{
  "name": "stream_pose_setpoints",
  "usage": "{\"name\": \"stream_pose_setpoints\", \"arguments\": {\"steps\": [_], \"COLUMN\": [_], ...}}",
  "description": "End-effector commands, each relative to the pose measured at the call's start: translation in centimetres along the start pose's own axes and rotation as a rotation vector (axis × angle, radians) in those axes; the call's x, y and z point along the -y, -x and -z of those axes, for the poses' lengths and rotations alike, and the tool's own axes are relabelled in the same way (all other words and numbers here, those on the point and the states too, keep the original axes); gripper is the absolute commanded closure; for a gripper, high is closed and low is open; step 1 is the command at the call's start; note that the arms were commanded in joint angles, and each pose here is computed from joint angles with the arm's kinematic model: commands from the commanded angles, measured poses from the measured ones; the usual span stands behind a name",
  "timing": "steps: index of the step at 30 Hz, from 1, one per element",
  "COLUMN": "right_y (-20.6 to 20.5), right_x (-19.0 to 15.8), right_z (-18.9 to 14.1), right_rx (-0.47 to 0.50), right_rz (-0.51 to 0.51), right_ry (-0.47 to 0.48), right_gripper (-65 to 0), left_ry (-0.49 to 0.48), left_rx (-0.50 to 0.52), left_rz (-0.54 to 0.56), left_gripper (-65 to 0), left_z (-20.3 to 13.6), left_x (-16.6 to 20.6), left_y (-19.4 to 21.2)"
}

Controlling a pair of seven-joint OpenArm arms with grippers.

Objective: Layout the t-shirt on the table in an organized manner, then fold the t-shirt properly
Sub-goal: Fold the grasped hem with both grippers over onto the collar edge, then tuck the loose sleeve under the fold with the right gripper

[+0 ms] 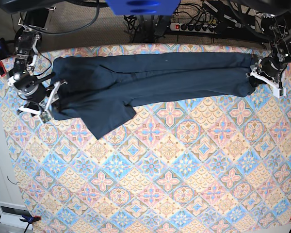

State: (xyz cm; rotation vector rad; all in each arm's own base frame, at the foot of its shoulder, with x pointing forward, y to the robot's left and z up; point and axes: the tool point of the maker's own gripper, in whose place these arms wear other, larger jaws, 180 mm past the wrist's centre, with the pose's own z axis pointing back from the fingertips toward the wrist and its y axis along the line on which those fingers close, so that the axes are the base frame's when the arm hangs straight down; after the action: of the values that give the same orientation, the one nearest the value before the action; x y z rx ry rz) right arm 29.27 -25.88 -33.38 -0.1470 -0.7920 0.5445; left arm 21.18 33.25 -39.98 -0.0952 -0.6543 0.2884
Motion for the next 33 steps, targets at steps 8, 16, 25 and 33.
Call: {"name": "stream_pose_setpoints", "arguments": {"steps": [8, 16, 25, 33], "right_y": [-3.7, -4.2, -10.9, -9.1], "right_x": [0.3, 1.1, -1.2, -2.0], "right_z": [-0.5, -0.3, 2.3, 8.0], "right_rx": [0.076, 0.034, 0.161, 0.055], "right_rz": [-0.064, -0.075, -0.091, 0.043], "right_ry": [0.021, 0.039, -0.035, -0.151], "right_gripper": [-20.7, -21.0, -21.0, -21.0], "left_ry": [0.001, 0.018, 0.031, 0.031], "left_rx": [0.126, 0.109, 0.132, 0.132], "left_rz": [-0.178, -0.219, -0.22, -0.22], "left_gripper": [-35.9, -35.5, -35.5, -35.5], "left_z": [-2.5, -3.2, -3.1, -3.1], "left_x": [-2.5, -2.8, -2.5, -2.5], "left_y": [-2.4, -2.9, -3.9, -3.9]}}
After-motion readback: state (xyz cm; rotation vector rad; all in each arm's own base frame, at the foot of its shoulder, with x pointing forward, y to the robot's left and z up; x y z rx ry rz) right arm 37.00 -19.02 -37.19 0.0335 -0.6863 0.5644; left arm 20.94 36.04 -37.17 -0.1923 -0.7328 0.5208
